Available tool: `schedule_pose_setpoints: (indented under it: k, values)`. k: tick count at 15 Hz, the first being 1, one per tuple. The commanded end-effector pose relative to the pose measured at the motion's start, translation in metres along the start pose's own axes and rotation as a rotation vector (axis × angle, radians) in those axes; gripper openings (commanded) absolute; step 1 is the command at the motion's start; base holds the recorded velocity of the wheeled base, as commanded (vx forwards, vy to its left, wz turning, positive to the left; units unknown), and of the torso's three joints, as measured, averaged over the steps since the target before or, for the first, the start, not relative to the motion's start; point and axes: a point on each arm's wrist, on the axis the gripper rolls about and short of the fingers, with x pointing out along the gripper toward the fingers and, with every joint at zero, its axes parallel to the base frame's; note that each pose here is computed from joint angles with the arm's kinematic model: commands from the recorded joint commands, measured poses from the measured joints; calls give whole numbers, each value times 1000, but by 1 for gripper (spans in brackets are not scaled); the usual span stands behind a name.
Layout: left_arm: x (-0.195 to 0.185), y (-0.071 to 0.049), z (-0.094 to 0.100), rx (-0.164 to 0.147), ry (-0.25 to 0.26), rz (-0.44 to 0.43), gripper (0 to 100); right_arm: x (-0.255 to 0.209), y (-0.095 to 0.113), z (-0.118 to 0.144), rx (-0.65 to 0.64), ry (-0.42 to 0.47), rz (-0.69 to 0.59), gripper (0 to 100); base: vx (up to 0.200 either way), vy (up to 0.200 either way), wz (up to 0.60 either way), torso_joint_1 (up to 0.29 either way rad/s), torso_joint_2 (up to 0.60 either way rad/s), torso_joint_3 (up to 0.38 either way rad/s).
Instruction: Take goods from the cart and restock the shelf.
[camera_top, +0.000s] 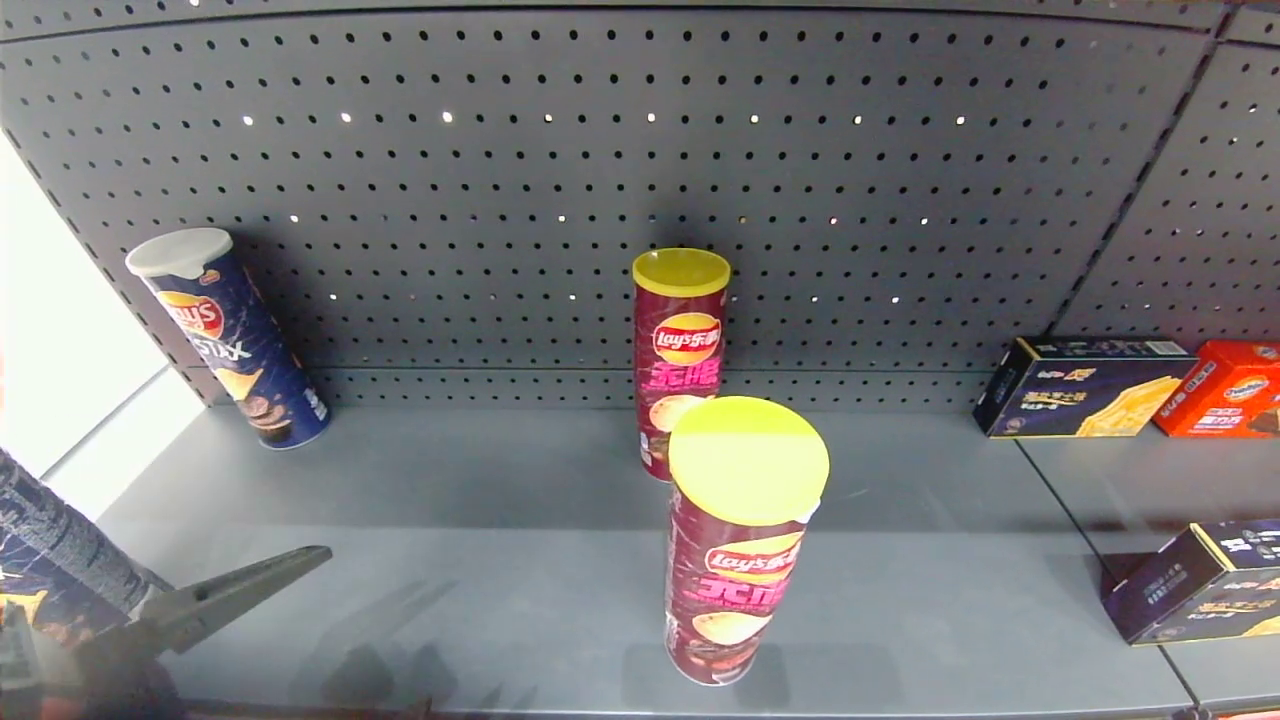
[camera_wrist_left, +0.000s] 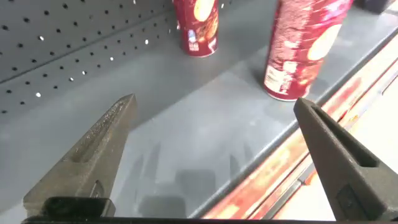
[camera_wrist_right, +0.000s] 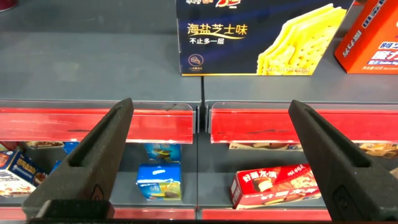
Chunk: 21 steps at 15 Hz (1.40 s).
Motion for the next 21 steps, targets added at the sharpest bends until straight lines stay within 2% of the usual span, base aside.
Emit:
schedule_pose_setpoints:
  k: [1, 3, 4, 6, 7, 8, 9, 11, 12, 13, 14, 15, 16, 17, 21]
  values:
    - [-19, -3, -6, -2, -21, 2, 100, 0, 0, 0, 0, 2, -1, 100, 0, 0, 0, 0, 0, 0]
    - [-47, -7, -20, -3, 33, 24, 100, 0, 0, 0, 0, 2, 0, 100, 0, 0, 0, 0, 0, 0]
    - [-49, -7, -21, -4, 37, 32, 100, 0, 0, 0, 0, 2, 0, 100, 0, 0, 0, 0, 0, 0]
    - [-67, -8, -29, -2, 54, 122, 100, 0, 0, 0, 0, 2, -1, 100, 0, 0, 0, 0, 0, 0]
    - [-70, -7, -31, 0, 61, 201, 100, 0, 0, 0, 0, 2, 0, 100, 0, 0, 0, 0, 0, 0]
    - [-77, -8, -37, 22, 98, 277, 100, 0, 0, 0, 0, 2, 0, 100, 0, 0, 0, 0, 0, 0]
    - [-82, -10, -44, 16, 150, 335, 100, 0, 0, 0, 0, 2, 0, 100, 0, 0, 0, 0, 0, 0]
    - [-94, -18, -59, -11, 214, 419, 100, 0, 0, 0, 0, 2, 0, 100, 0, 0, 0, 0, 0, 0]
    - [-99, -23, -65, -17, 217, 459, 100, 0, 0, 0, 0, 2, 0, 100, 0, 0, 0, 0, 0, 0]
    - [-103, -26, -65, -7, 170, 505, 100, 0, 0, 0, 0, 2, 0, 100, 0, 0, 0, 0, 0, 0]
    - [-105, -28, -66, 2, 146, 522, 100, 0, 0, 0, 0, 2, 0, 100, 0, 0, 0, 0, 0, 0]
    - [-112, -34, -67, 12, 46, 575, 100, 0, 0, 0, 0, 3, 0, 100, 0, 0, 0, 0, 0, 0]
    - [-114, -36, -68, -5, 5, 599, 100, 0, 0, 0, 0, 3, 0, 100, 0, 0, 0, 0, 0, 0]
    - [-113, -36, -67, -21, 9, 594, 100, 0, 0, 0, 0, 2, -1, 100, 0, 0, 0, 0, 0, 0]
    - [-113, -36, -68, -28, 9, 595, 100, 0, 0, 0, 0, 2, -1, 100, 0, 0, 0, 0, 0, 0]
